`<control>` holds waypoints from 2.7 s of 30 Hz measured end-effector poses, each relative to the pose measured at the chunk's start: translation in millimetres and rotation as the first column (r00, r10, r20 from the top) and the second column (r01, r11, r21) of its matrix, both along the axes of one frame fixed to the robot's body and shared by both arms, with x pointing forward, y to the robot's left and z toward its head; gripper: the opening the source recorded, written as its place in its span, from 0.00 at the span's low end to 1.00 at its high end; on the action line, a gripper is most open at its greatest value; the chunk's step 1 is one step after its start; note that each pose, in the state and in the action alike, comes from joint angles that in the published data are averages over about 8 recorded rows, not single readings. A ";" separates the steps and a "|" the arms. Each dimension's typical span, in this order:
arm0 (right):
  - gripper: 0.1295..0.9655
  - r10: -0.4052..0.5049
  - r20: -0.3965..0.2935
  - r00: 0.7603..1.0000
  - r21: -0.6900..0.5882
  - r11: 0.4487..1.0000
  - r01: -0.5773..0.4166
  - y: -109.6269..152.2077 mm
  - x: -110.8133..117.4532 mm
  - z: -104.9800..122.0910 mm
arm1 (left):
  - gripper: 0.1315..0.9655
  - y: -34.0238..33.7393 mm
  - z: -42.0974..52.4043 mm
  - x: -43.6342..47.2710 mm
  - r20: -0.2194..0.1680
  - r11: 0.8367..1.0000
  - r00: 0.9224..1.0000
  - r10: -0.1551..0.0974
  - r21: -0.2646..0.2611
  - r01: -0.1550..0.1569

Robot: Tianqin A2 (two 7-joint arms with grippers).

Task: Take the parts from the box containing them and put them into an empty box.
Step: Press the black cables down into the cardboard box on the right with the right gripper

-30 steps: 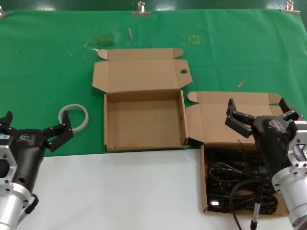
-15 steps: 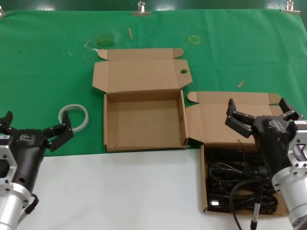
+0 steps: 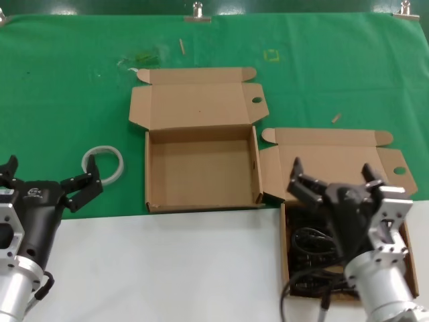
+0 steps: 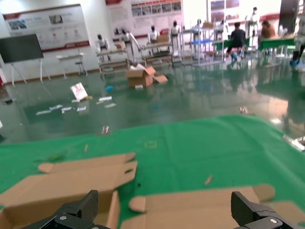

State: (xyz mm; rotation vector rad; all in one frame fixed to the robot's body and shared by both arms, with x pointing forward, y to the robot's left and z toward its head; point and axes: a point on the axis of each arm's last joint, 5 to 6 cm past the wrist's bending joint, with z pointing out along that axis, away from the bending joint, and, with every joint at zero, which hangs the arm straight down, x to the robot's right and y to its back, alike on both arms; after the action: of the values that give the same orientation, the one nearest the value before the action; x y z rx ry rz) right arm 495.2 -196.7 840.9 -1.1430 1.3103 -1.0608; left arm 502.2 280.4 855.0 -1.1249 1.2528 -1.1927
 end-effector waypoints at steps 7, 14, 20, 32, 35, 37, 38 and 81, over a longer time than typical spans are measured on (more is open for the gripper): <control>1.00 -0.016 -0.077 0.997 0.000 1.000 0.016 19.2 -19.2 -1.3 | 1.00 0.0 0.0 0.0 0.000 1.000 1.000 0.000 0.000 0.000; 1.00 -0.057 -0.153 0.987 -0.041 0.998 0.052 14.4 -51.9 -12.2 | 1.00 0.0 0.0 0.0 0.000 1.000 1.000 0.000 -0.001 0.000; 1.00 -0.075 -0.184 0.980 -0.062 0.996 0.065 1.6 -73.9 -24.8 | 1.00 0.0 0.0 0.0 0.000 1.000 1.000 0.000 0.000 0.000; 1.00 -0.065 -0.186 0.980 -0.050 0.997 0.057 -7.3 -77.5 -32.3 | 1.00 0.0 0.0 0.0 0.000 1.000 1.000 0.000 0.000 0.000; 1.00 -0.059 -0.198 0.978 -0.042 0.998 0.052 -2.1 -75.7 -32.0 | 1.00 0.0 0.0 0.0 0.000 1.000 1.000 0.000 0.000 0.000; 1.00 -0.058 -0.209 0.976 -0.038 0.998 0.051 1.6 -75.6 -31.6 | 1.00 0.0 0.0 0.0 0.000 1.000 1.000 0.000 0.000 0.000; 1.00 -0.057 -0.217 0.975 -0.039 0.998 0.050 3.5 -75.7 -31.2 | 1.00 0.0 0.0 0.0 0.000 1.000 1.000 0.000 0.000 0.000; 1.00 -0.200 -0.406 0.892 -0.577 0.813 -0.081 -38.7 -70.7 13.3 | 1.00 0.0 0.0 0.0 0.000 1.000 1.000 0.000 0.000 0.000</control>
State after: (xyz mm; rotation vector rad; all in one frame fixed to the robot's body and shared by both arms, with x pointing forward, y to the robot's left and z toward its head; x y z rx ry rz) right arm 424.4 -235.3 854.2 -1.9175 1.4182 -1.3512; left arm 502.2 280.4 855.0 -1.1250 1.2527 -1.1928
